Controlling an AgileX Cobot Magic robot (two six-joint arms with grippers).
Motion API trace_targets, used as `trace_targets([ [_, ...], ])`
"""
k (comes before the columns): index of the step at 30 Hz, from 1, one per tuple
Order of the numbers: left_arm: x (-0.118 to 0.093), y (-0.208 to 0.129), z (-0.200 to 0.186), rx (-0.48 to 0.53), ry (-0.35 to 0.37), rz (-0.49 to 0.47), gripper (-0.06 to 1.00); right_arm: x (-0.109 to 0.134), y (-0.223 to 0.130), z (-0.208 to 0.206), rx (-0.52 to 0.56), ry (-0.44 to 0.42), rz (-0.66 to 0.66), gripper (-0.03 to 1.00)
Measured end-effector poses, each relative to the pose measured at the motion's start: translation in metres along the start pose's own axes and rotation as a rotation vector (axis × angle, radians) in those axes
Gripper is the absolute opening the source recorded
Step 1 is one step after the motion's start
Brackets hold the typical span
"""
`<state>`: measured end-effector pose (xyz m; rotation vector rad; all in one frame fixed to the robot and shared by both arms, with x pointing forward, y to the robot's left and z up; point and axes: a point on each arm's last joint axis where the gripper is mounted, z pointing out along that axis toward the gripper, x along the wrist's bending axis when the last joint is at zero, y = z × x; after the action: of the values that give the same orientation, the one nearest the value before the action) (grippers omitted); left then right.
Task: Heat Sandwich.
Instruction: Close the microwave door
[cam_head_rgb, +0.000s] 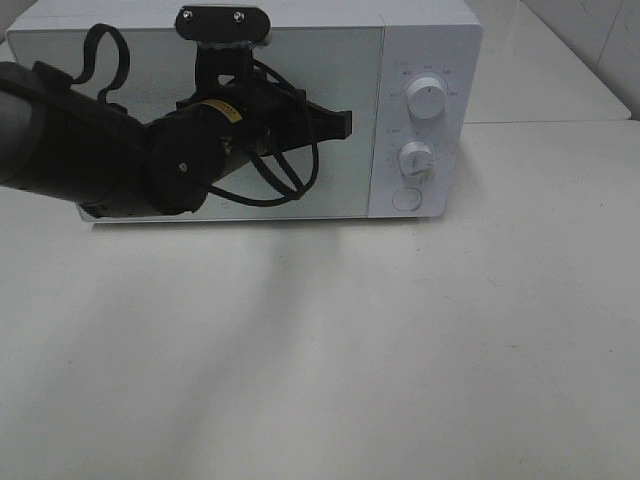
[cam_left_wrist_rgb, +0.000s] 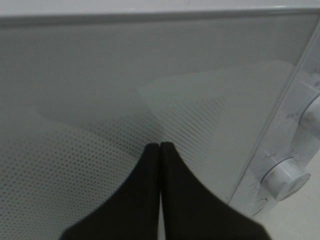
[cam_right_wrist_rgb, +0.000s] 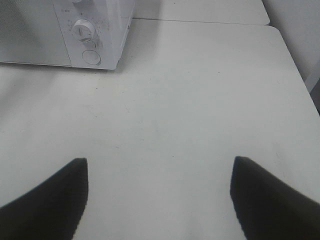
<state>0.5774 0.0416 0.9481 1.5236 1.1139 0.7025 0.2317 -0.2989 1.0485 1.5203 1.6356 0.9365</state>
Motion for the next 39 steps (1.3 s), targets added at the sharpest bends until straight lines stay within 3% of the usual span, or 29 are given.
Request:
trace_targets([
  [22, -0.002, -0.002, 0.0, 0.027, -0.009, -0.002, 0.0, 0.0, 0.0, 0.0, 0.0, 0.0, 0.0, 0.76],
  [34, -0.024, 0.017, -0.012, -0.036, 0.015, 0.017, 0.0, 0.0, 0.0, 0.0, 0.0, 0.0, 0.0, 0.76],
  [39, -0.032, 0.017, -0.018, 0.017, -0.009, 0.032, 0.0, 0.0, 0.0, 0.0, 0.0, 0.0, 0.0, 0.76],
])
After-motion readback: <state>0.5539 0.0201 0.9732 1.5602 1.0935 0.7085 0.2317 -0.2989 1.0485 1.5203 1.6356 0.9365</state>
